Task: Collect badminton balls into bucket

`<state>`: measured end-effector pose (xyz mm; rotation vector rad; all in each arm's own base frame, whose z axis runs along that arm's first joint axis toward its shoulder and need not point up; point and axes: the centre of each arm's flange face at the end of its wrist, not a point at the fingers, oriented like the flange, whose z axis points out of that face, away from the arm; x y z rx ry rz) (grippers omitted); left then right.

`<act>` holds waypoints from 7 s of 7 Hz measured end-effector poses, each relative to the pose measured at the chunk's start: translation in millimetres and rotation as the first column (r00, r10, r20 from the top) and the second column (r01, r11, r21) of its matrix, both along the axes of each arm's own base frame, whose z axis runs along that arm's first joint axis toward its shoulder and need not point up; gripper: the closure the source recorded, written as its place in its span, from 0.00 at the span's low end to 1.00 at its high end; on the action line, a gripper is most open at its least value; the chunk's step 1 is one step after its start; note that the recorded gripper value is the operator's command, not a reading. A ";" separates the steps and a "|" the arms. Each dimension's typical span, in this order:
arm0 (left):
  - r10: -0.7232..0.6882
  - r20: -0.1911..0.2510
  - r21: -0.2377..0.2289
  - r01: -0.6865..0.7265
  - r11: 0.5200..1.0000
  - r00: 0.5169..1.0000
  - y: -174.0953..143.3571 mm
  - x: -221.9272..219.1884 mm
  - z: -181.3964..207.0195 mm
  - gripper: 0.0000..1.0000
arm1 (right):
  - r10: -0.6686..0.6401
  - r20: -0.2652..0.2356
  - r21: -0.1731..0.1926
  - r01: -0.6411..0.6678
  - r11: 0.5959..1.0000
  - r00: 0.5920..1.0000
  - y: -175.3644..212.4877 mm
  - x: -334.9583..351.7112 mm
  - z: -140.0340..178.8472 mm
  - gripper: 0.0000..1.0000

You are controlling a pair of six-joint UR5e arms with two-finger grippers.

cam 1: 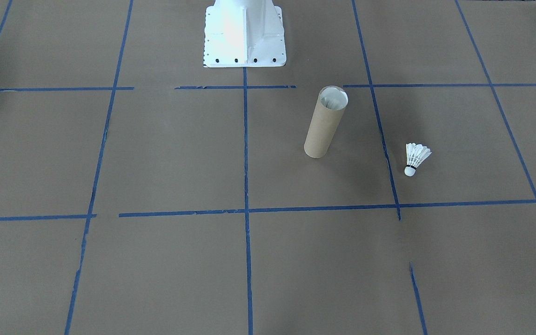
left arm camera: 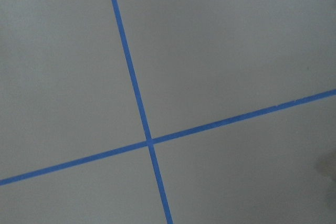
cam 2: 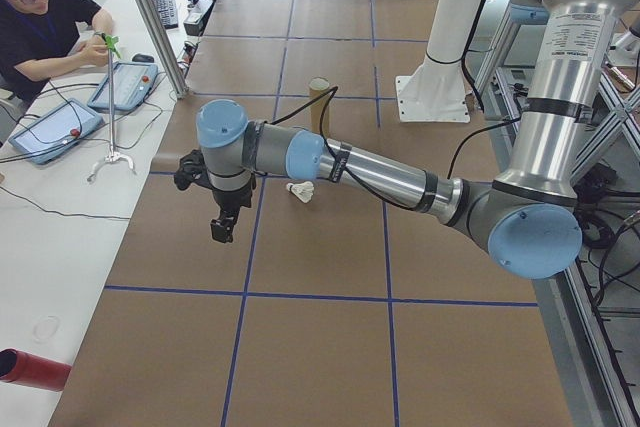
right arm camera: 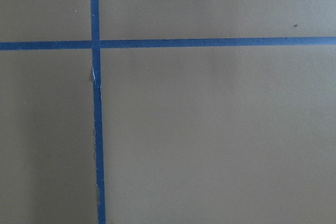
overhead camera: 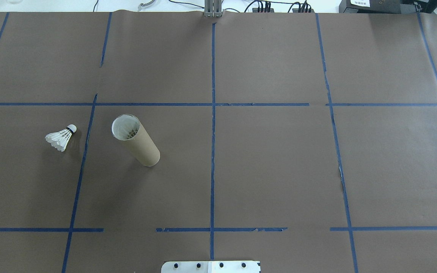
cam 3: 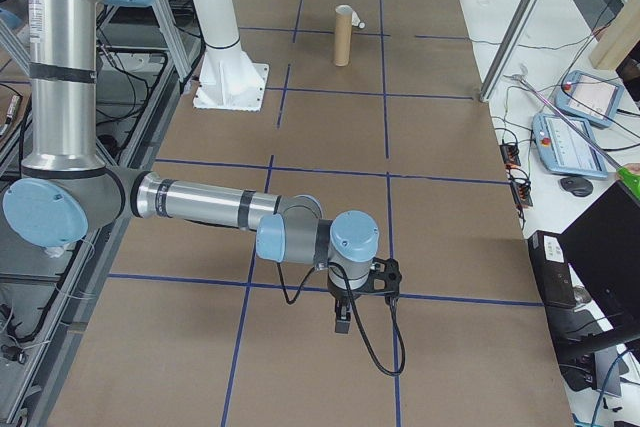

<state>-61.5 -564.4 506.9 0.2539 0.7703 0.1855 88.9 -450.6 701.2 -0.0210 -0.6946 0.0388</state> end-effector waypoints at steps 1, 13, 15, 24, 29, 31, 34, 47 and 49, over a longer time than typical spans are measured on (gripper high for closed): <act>-0.064 -0.025 -0.003 0.064 0.998 0.998 -3.2 2.9 -0.2 0.00 | 0.000 0.000 0.000 0.000 1.000 1.000 0.2 0.0 0.2 0.00; -0.709 -0.447 -0.642 0.356 0.679 0.545 155.9 257.6 47.9 0.00 | 0.000 0.000 -0.001 0.000 1.000 1.000 0.5 0.0 0.4 0.00; -0.801 -0.392 -0.743 0.358 0.565 0.452 162.2 283.3 44.3 0.00 | 0.000 0.000 -0.001 0.000 1.000 1.000 0.3 0.0 0.2 0.00; -0.888 -0.290 -0.848 0.334 0.411 0.356 175.8 338.6 48.7 0.49 | 0.000 0.001 0.000 0.000 1.000 1.000 0.2 -0.1 0.2 0.00; -0.898 -0.276 -0.857 0.335 0.391 0.343 173.5 340.9 51.6 0.73 | 0.000 0.001 0.000 0.000 1.000 1.000 0.0 -0.1 0.0 0.00; -0.898 -0.275 -0.857 0.336 0.390 0.342 173.6 340.8 51.9 1.00 | 0.000 0.000 0.000 0.000 1.000 1.000 0.0 0.0 0.0 0.00; -0.894 -0.283 -0.853 0.335 0.400 0.347 175.3 339.1 49.5 1.00 | 0.000 0.000 0.000 0.000 1.000 1.000 0.0 0.0 0.0 0.00; -0.491 0.029 -0.529 0.430 0.731 0.871 146.3 303.0 -254.1 1.00 | 0.000 0.000 0.000 0.000 1.000 1.000 0.0 0.0 0.0 0.00; -0.464 0.130 -0.536 0.455 0.711 0.877 139.7 308.7 -358.1 1.00 | 0.000 0.000 0.000 0.000 1.000 1.000 0.0 0.0 0.0 0.00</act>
